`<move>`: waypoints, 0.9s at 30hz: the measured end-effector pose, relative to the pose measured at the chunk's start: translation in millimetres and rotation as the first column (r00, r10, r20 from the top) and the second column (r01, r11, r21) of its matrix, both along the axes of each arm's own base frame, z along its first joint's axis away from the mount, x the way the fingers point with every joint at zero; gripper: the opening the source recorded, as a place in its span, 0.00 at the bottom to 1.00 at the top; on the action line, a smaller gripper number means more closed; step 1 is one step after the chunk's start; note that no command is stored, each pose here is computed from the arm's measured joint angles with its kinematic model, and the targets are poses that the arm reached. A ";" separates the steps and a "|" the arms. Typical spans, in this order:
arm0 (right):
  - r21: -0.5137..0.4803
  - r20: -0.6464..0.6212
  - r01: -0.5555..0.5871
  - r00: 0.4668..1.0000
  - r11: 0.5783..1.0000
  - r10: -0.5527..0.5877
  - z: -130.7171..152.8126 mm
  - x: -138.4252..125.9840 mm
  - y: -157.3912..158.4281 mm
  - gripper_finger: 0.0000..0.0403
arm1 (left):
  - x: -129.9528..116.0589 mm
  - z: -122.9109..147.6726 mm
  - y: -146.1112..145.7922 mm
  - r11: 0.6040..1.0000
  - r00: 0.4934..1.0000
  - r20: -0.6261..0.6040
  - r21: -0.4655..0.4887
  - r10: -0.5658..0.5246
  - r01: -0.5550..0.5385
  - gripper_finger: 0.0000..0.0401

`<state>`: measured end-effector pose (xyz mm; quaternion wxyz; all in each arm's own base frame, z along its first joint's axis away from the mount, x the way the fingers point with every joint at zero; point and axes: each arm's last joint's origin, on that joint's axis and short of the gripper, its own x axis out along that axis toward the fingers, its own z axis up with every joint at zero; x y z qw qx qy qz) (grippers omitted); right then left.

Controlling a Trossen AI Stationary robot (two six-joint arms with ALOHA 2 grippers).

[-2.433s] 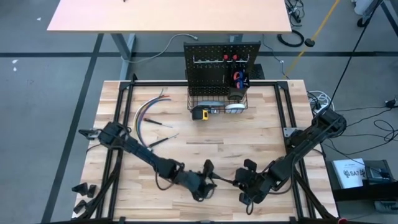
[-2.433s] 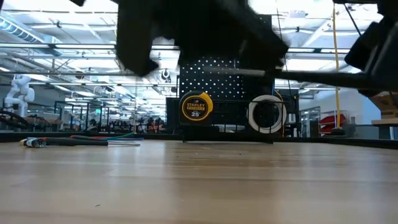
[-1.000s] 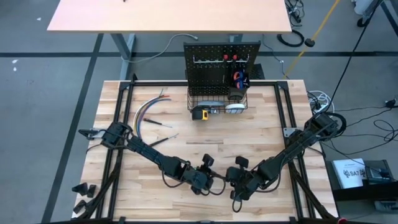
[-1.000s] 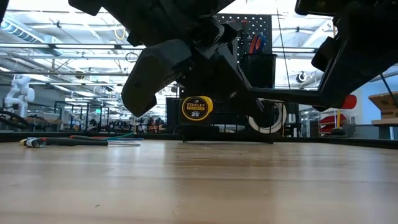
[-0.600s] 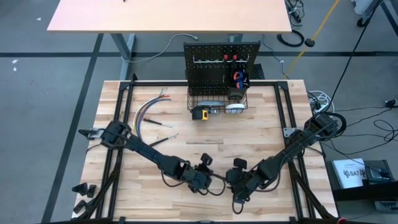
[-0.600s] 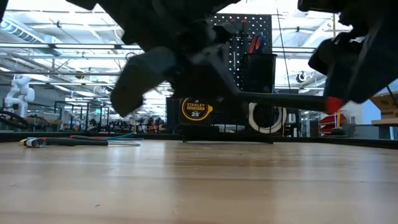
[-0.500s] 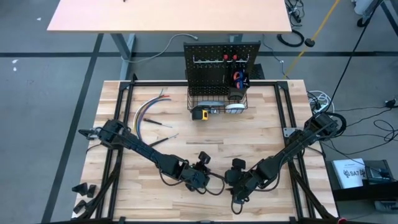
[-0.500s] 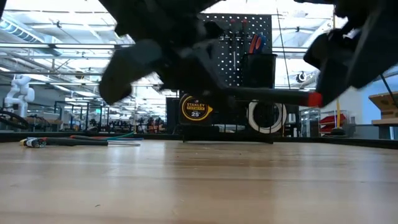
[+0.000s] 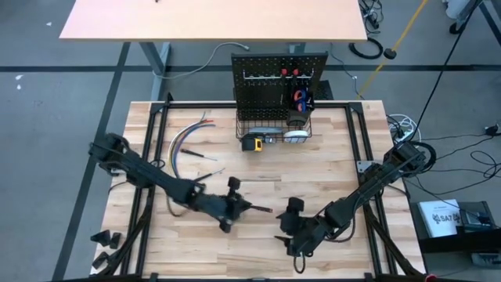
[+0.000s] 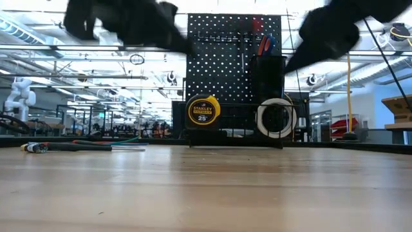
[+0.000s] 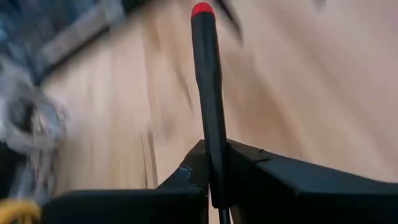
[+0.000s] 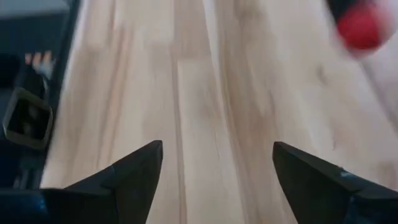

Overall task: Hang tools onto peg board
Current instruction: Hang the black screwdriver on the pegboard

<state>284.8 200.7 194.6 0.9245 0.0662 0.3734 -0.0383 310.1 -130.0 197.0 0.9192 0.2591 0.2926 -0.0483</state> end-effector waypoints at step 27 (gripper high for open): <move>-0.349 0.788 0.063 0.560 0.935 0.256 96.8 44.1 -12.1 0.70 | -40.7 29.6 8.9 0.871 0.663 0.717 -0.166 -0.215 0.463 0.05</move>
